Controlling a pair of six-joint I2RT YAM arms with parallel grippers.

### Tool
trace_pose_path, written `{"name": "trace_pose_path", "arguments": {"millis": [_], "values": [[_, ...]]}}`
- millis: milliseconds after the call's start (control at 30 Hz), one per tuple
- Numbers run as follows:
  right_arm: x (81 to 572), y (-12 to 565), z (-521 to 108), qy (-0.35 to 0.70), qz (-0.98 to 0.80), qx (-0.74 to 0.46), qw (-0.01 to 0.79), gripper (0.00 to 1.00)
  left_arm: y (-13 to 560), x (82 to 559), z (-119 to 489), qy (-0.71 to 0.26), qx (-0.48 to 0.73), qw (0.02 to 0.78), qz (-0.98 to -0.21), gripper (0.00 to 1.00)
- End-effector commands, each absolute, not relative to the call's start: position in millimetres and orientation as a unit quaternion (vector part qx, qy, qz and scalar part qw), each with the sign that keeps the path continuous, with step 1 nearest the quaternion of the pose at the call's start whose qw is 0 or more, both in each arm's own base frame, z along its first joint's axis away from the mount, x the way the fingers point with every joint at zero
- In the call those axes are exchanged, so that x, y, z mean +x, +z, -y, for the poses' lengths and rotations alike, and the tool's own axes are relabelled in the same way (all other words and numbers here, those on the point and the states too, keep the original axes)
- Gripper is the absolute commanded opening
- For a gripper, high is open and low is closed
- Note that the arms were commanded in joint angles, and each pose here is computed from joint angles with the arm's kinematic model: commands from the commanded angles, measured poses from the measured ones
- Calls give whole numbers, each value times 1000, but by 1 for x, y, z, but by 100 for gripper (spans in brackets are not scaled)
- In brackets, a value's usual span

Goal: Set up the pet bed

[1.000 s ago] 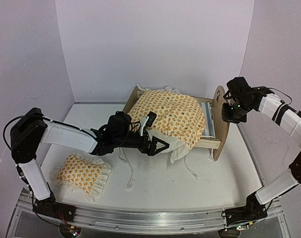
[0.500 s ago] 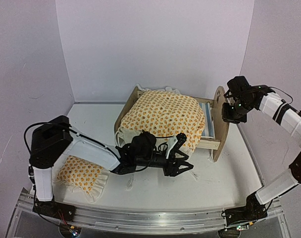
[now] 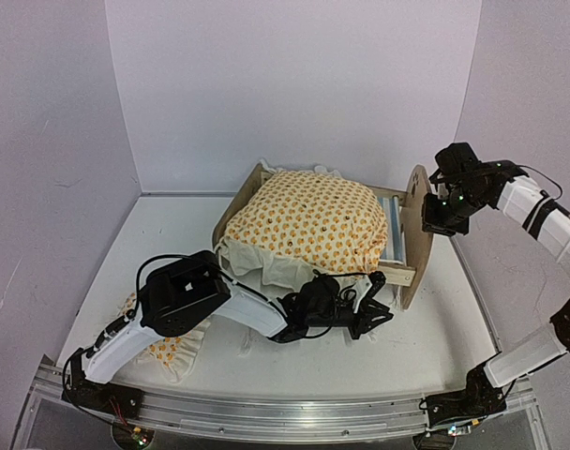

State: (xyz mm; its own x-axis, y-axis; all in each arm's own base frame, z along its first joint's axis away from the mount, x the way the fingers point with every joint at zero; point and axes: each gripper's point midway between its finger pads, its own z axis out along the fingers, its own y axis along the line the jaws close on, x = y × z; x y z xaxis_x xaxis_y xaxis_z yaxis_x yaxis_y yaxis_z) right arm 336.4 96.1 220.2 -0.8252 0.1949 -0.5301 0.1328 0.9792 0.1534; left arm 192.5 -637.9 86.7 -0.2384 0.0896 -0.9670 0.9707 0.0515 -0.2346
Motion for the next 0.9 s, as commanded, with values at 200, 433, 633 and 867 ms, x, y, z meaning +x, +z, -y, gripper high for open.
{"name": "trace_pose_path", "arguments": {"millis": [200, 433, 633, 867], "values": [[345, 360, -148, 296, -849, 106, 425, 0, 79, 212, 639, -465, 443, 498, -583, 50], [341, 368, -156, 333, -837, 110, 421, 0, 57, 211, 643, -410, 471, 530, -573, 63], [339, 378, -164, 367, -825, 116, 414, 0, 46, 220, 650, -369, 470, 556, -577, 71], [334, 377, -167, 384, -822, 122, 403, 0, 33, 234, 665, -316, 464, 589, -581, 72]]}}
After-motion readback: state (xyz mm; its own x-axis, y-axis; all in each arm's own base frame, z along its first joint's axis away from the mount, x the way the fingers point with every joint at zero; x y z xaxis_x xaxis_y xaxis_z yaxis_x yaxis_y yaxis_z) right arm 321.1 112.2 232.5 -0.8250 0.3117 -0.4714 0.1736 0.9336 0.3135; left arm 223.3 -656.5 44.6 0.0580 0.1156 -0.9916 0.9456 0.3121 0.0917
